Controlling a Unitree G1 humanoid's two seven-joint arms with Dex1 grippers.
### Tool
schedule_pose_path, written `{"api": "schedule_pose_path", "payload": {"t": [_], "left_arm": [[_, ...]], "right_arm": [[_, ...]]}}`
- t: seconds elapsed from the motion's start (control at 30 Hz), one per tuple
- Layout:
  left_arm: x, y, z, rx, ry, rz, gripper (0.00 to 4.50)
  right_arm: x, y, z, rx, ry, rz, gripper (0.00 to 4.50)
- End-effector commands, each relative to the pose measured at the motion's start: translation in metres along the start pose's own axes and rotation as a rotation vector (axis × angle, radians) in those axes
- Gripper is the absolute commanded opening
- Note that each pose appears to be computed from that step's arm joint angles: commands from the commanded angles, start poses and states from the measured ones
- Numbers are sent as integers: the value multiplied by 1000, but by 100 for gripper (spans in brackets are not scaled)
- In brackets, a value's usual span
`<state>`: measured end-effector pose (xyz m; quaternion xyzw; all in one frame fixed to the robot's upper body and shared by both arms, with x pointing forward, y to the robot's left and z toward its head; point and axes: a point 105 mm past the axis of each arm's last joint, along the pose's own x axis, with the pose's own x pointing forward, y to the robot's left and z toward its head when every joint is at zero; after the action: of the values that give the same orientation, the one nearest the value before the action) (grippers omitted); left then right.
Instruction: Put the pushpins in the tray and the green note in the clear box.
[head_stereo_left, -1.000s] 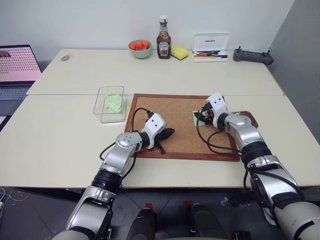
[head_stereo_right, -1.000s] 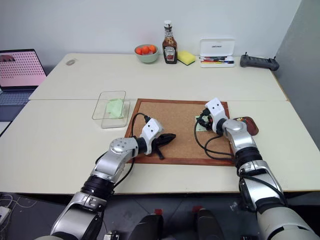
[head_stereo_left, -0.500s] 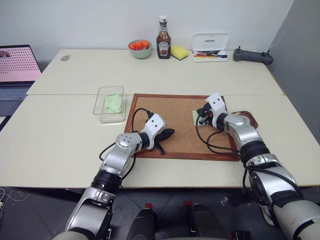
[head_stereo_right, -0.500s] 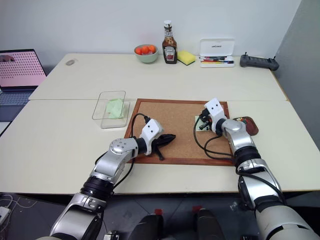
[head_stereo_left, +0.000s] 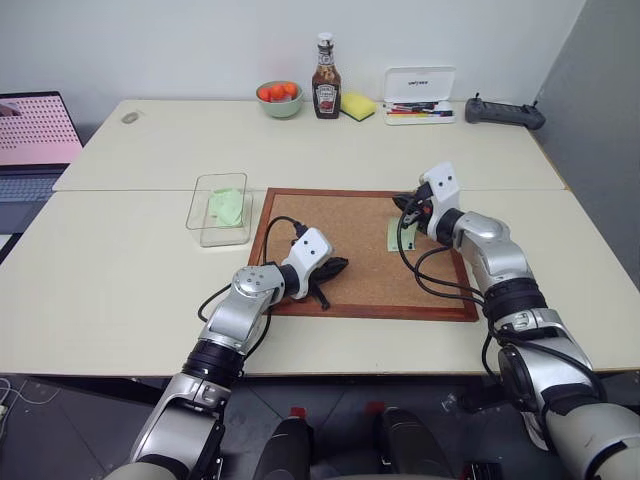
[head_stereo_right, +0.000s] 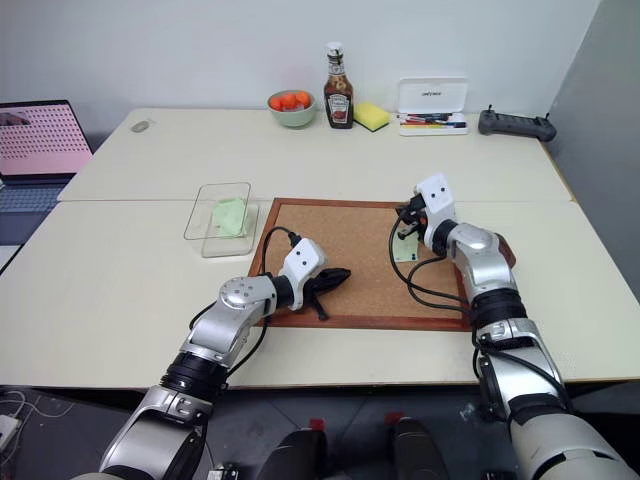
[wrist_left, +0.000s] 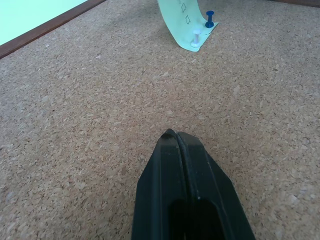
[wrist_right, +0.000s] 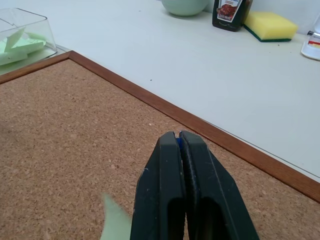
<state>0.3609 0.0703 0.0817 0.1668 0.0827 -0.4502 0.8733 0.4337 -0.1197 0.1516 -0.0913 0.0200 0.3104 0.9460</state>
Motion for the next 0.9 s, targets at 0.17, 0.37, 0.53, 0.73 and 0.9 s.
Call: {"api": "schedule_pose_path", "payload": {"t": [0.17, 0.37, 0.53, 0.73, 0.9], "left_arm": [[1, -8, -23, -14, 86, -12, 0], [1, -8, -24, -16, 85, -15, 0], [2, -9, -24, -17, 85, -19, 0], [2, -9, -23, -15, 80, -22, 0], [1, -7, -22, -11, 81, -16, 0]], "right_arm": [[-57, -36, 23, -83, -44, -123, 2], [-100, -64, -4, -236, 148, -234, 2], [-121, -78, -30, -360, 304, -294, 2], [-131, -90, -52, -399, 405, -355, 2], [-131, -95, -53, -403, 414, -376, 45]]}}
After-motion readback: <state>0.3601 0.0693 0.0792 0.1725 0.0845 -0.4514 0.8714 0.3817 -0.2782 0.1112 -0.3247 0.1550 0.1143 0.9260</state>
